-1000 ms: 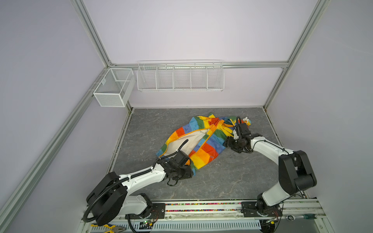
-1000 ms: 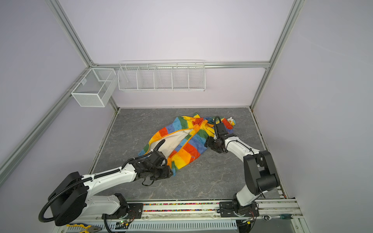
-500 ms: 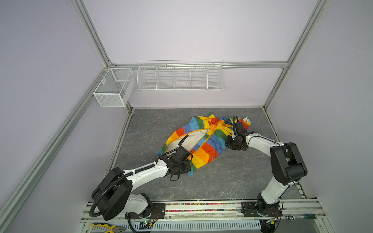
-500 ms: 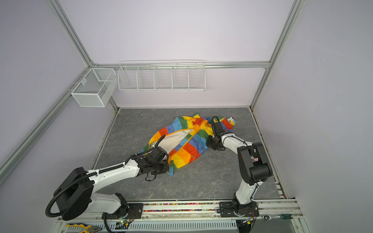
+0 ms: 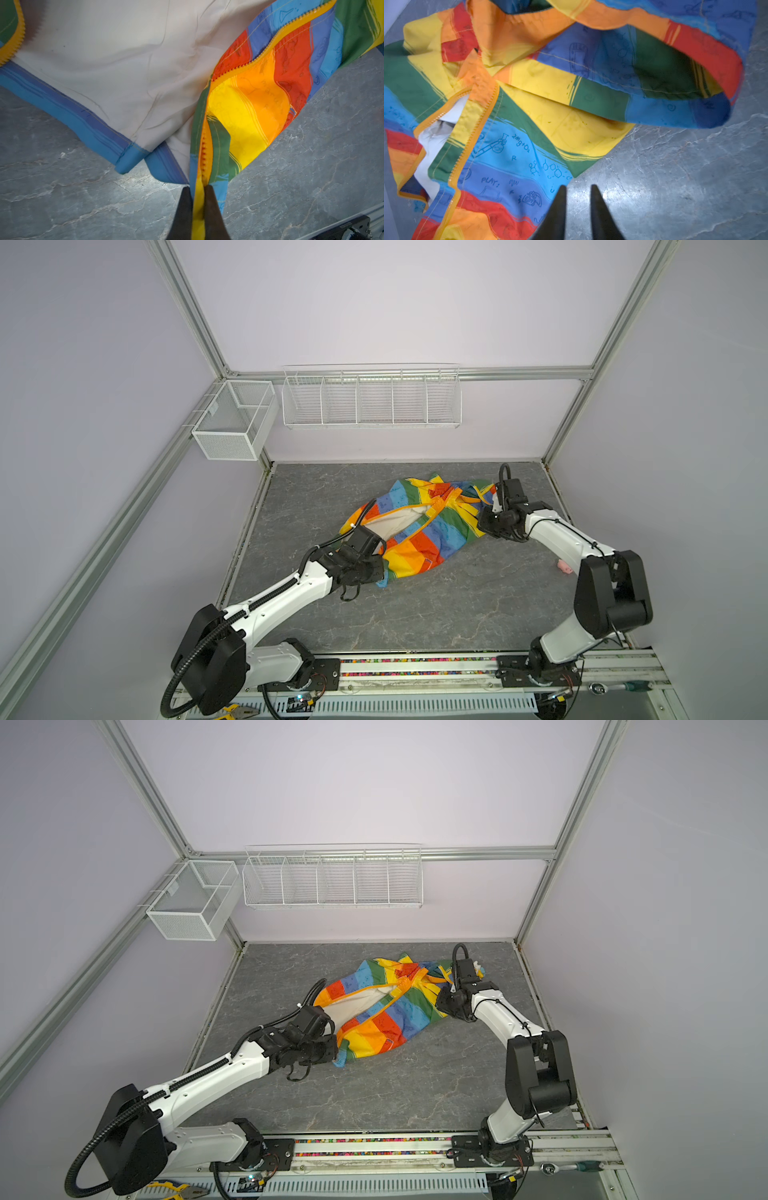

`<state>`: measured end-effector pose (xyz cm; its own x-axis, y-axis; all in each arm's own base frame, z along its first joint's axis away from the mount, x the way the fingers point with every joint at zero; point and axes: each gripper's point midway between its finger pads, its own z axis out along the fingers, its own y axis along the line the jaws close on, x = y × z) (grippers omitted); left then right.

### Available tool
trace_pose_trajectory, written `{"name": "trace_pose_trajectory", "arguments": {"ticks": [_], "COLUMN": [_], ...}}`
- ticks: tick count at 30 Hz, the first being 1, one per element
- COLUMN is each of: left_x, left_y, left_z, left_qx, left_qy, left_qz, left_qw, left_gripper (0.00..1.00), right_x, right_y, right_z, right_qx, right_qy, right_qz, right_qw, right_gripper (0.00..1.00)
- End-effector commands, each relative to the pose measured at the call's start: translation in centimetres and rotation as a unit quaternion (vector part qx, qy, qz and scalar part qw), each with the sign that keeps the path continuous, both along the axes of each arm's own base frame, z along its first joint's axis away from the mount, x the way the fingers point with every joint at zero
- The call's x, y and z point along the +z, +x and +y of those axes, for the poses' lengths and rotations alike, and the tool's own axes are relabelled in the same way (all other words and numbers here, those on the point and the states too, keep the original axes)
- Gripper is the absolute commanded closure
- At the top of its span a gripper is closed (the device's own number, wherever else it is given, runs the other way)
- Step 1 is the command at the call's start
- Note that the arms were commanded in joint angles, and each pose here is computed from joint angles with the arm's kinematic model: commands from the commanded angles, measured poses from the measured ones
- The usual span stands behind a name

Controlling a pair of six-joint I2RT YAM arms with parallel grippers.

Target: Zip up the jacket

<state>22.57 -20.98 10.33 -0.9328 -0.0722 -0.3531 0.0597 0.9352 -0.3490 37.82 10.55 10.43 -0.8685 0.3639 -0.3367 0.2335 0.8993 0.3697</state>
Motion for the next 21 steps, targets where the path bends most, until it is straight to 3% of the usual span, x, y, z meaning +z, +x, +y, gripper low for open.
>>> {"name": "trace_pose_trajectory", "arguments": {"ticks": [1, 5, 9, 14, 20, 21], "left_x": [0.3, -0.3, -0.6, -0.9, -1.7, -1.8], "left_y": [-0.2, -0.6, -0.7, -0.8, -1.0, -1.0], "left_z": [0.1, -0.2, -0.1, 0.0, -0.3, -0.3], "left_qx": [-0.012, -0.025, -0.024, -0.021, -0.022, -0.023], "left_qy": [0.009, 0.011, 0.012, 0.011, 0.005, 0.006], "left_qz": [0.008, 0.026, 0.028, 0.029, 0.035, 0.037], "left_qw": [1.000, 0.999, 0.999, 0.999, 0.999, 0.999], "left_gripper": [0.95, 0.91, 0.84, 0.78, 0.78, 0.72], "right_x": [-0.7, -2.4, -3.6, -5.2, -5.6, -5.6], "right_y": [-1.2, -1.2, -0.3, 1.0, 1.9, 1.9], "right_z": [1.1, 2.2, 3.2, 3.6, 3.8, 3.8], "right_qx": [0.010, 0.009, 0.014, 0.013, 0.015, 0.015], "right_qy": [0.028, 0.046, 0.042, 0.041, 0.037, 0.036], "right_qz": [0.016, 0.026, 0.034, 0.051, 0.054, 0.054], "right_qw": [0.999, 0.999, 0.998, 0.998, 0.998, 0.998], "right_gripper": [0.51, 0.39, 0.38, 0.45, 0.61, 0.63]}}
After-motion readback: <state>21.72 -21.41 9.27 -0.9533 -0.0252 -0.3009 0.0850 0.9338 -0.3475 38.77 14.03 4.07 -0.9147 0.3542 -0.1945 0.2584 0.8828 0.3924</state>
